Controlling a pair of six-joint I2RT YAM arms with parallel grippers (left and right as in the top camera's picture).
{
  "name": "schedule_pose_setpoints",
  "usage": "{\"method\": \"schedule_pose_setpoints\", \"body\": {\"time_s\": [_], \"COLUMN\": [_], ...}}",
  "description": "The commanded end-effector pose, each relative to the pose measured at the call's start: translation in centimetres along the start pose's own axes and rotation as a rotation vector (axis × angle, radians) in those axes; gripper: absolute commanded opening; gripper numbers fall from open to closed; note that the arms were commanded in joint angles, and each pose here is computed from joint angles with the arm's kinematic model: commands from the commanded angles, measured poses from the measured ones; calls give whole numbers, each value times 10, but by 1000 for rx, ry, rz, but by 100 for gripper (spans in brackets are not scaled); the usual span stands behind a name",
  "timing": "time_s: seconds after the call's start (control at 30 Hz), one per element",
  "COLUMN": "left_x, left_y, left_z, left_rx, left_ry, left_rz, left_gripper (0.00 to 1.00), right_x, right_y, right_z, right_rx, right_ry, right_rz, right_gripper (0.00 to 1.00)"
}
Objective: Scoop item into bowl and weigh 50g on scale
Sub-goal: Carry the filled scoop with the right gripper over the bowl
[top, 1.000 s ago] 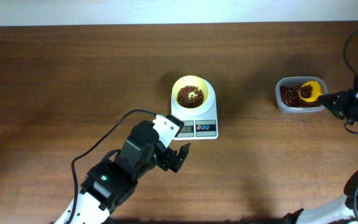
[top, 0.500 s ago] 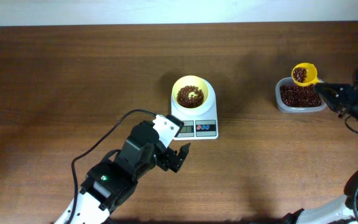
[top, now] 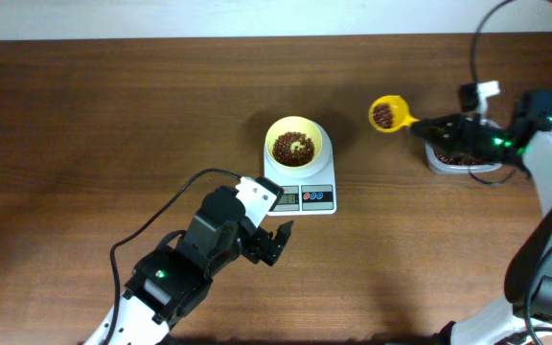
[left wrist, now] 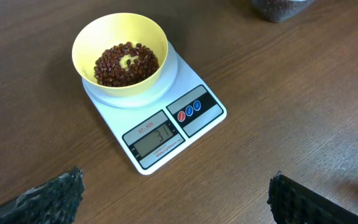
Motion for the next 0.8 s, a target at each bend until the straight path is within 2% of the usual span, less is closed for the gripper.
{"method": "schedule_pose_setpoints", "body": {"time_s": [0.0,0.2,0.4,0.63,0.77], "left_x": [0,0,0,0,0], "left_y": [0,0,0,0,0], "left_z": [1,1,1,1,1], "left_rx": [5,5,5,5,5], "left_ry": [16,16,16,16,16], "left_rz": [7,7,7,7,7], "left_gripper": [99,99,99,99,99], "right_x": [7,5,11,-8,-9], "right_y": [29,81,125,145,155], "right_z": [8,24,19,28,27], "right_rx": [58,213,248,301,318], "right_ry": [-23,-71,-172,-243,-420], "right_rz": [-65,9,37,241,255], "right_gripper": [4,4,4,4,4]}}
Point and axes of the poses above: each gripper's point midway between its finger pads, its own y axis out along the fingers, its own x axis along the line the jaws close on, z = x × y, the point moved 4 cm from there along -y, back along the fingers, and after that the axes turned 15 degrees about -y, right-handed, at the moved point
